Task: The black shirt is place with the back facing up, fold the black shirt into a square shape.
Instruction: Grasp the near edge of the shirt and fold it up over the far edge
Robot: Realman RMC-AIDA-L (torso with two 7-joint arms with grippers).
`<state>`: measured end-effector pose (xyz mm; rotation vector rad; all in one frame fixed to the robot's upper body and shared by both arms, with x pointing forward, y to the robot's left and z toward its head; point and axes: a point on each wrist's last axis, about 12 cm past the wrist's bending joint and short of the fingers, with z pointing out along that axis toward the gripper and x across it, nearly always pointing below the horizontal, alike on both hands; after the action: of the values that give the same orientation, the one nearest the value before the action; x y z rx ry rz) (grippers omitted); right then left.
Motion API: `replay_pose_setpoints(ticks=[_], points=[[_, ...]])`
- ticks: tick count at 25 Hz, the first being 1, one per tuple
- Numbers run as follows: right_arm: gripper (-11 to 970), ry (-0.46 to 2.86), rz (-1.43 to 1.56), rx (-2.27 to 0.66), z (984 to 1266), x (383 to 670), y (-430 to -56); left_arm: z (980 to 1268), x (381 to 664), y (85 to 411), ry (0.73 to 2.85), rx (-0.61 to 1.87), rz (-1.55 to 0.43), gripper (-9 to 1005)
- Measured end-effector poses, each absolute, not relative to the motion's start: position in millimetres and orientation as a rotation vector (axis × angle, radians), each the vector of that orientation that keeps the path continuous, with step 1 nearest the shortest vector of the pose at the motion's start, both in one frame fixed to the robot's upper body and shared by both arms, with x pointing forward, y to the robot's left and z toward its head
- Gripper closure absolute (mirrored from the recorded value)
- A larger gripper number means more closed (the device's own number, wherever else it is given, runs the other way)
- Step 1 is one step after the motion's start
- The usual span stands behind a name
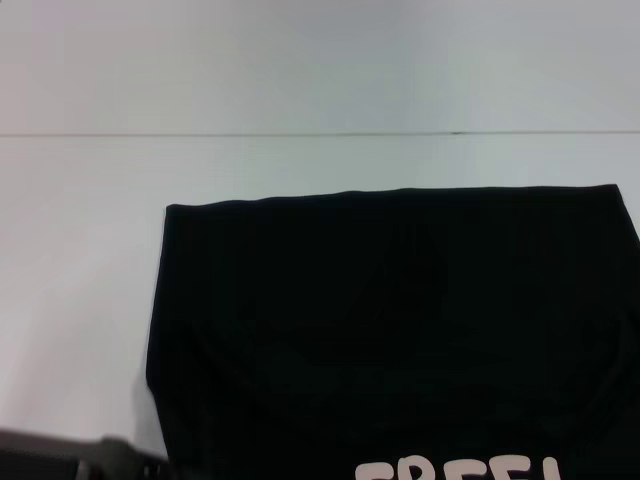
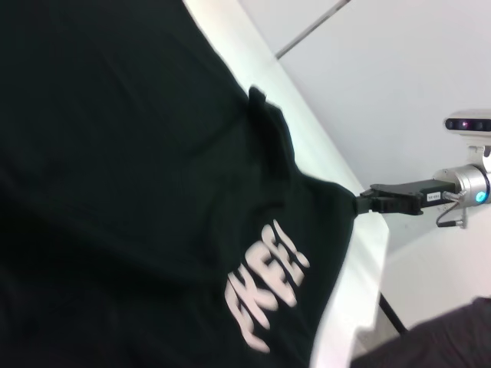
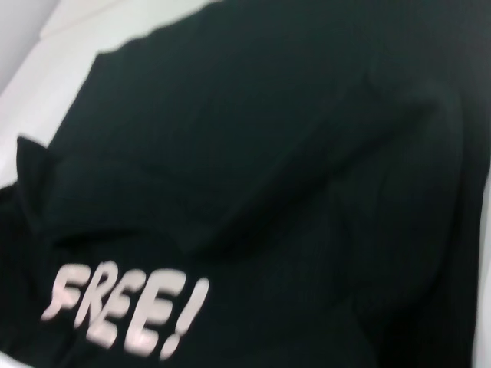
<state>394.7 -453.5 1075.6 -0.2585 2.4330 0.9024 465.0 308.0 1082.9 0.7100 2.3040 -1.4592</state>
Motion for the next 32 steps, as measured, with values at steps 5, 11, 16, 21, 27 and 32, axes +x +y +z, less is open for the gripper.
replay_pose_setpoints(ticks=[5,11,16,21,27,32], points=[[917,2.337,0.823,-0.251,1095.6,445.4,-453.4,1096.3,497.1,308.9,2.250,0.671,-1.383,969],[916,2.285,0.728,-0.317,1117.8,518.2,-431.4,1118.7,555.5,303.4,2.191,0.599,-1.246,968],[916,2.285,0.652,-0.330,1127.7,566.3,-410.9,1129.9,597.7,288.8,2.202,0.563,-1.090,969],[916,2.295,0.576,-0.317,1128.9,604.6,-389.4,1127.2,629.8,279.4,2.251,0.499,-0.852,969],[916,2.278,0.475,-0.315,1128.7,638.3,-366.4,1129.4,648.5,278.4,2.233,0.441,-0.705,969],[917,2.264,0.373,-0.314,1127.2,660.2,-348.7,1130.0,661.0,276.3,2.221,0.421,-0.587,968]])
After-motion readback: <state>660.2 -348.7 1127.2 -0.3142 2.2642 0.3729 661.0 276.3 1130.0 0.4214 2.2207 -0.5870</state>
